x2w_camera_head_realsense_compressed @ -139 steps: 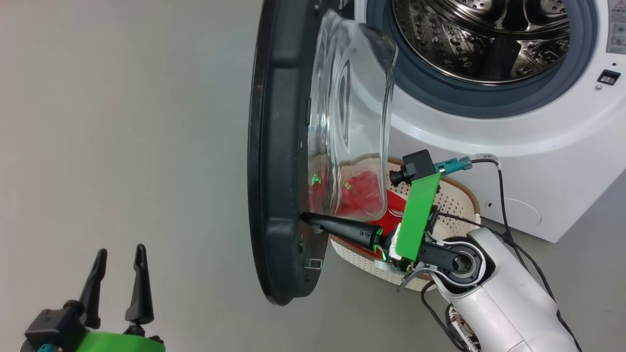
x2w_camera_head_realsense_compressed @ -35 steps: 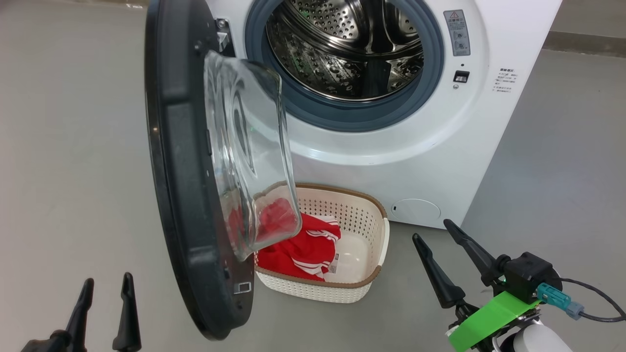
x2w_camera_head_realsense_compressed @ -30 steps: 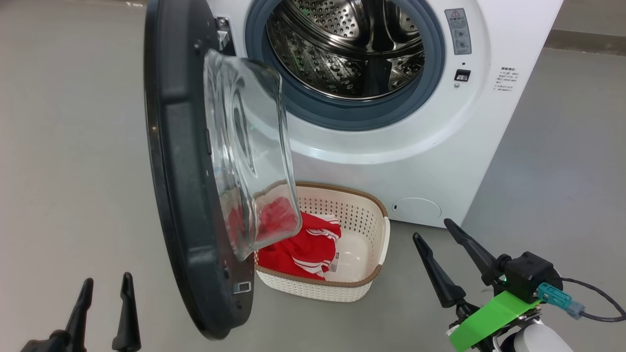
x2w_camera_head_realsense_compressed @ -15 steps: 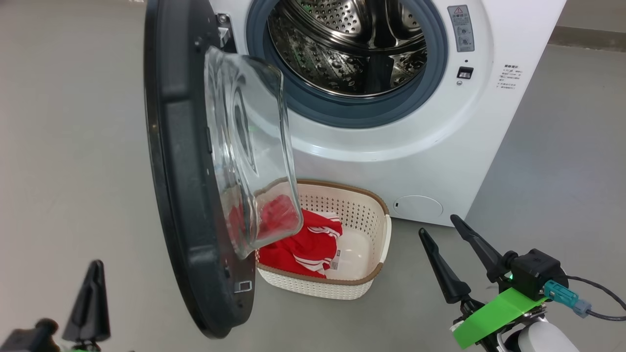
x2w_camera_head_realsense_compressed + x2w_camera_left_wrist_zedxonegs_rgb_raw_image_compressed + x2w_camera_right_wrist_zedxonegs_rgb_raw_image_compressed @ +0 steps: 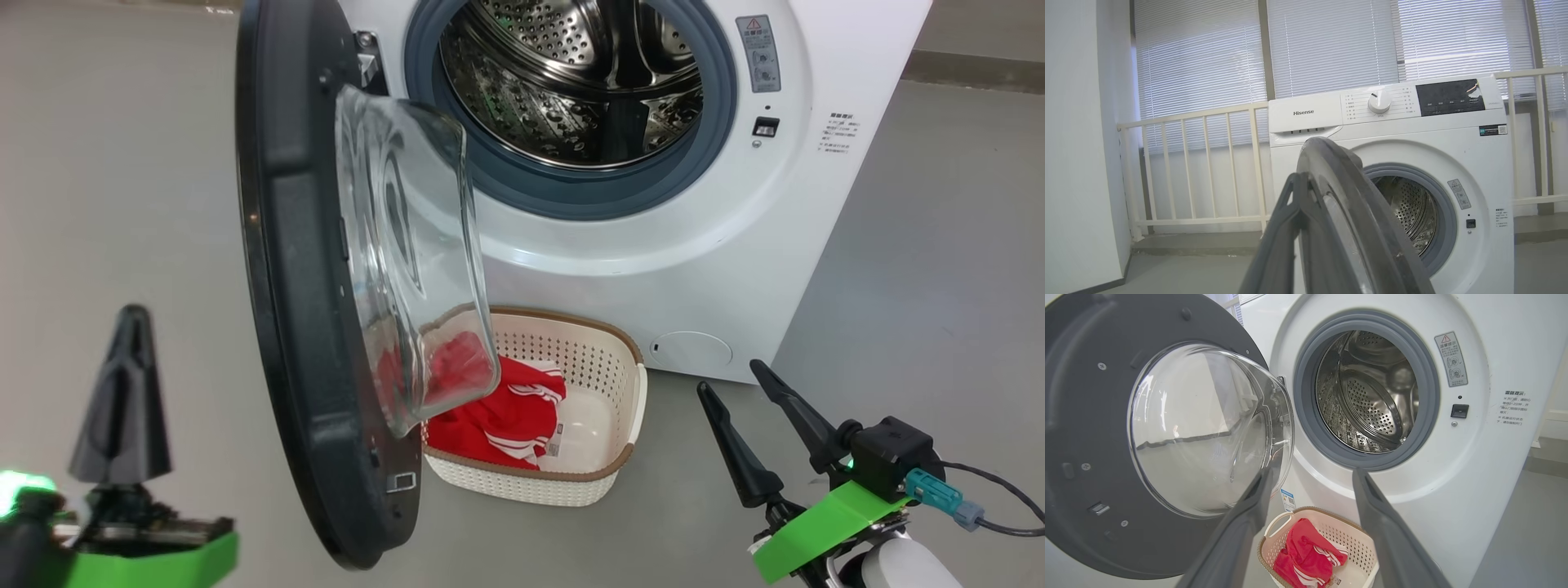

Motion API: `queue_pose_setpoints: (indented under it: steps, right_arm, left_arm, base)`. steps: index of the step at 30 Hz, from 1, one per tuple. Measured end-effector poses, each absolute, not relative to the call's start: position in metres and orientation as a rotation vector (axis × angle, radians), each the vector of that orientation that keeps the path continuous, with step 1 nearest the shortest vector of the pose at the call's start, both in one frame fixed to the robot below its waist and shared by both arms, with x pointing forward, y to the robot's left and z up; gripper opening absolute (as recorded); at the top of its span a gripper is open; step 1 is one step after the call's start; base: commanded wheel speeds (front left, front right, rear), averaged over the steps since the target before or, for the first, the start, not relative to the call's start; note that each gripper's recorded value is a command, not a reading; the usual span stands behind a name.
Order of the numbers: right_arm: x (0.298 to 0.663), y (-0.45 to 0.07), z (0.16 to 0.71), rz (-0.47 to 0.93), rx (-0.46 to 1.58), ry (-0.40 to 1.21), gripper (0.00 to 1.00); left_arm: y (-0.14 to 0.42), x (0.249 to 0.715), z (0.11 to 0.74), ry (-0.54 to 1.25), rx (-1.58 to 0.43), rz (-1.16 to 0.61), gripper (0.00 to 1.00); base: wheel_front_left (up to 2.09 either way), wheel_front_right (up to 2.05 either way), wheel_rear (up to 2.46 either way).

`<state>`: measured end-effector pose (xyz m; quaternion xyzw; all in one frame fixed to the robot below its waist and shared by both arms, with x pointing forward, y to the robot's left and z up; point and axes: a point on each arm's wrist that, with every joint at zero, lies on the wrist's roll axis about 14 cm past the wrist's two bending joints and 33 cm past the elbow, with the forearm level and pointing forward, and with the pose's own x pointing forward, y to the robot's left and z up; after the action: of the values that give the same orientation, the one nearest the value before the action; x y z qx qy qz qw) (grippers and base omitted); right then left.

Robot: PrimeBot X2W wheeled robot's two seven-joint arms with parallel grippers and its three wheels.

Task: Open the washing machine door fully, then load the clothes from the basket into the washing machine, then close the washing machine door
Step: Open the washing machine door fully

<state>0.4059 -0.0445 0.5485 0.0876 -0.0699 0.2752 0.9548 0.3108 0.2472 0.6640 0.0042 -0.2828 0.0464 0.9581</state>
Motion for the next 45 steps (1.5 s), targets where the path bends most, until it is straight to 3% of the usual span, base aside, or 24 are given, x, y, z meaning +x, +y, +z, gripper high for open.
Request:
queue_pose_setpoints:
  steps: [10, 25, 45]
  right_arm:
    - [0.406, -0.043, 0.547, 0.561, 0.179, -0.137, 1.00]
    - [0.408, -0.048, 0.539, 0.546, 0.186, -0.117, 1.00]
    - [0.407, -0.051, 0.534, 0.535, 0.193, -0.101, 1.00]
  left_arm:
    - [0.174, 0.302, 0.693, -0.653, -0.005, -0.124, 0.00]
    - [0.120, 0.311, 0.608, -0.324, -0.183, -0.269, 0.00]
    - [0.128, 0.330, 0.532, -0.098, -0.301, -0.215, 0.00]
  base:
    - [0.00, 0.00, 0.00]
    - [0.00, 0.00, 0.00]
    - [0.00, 0.00, 0.00]
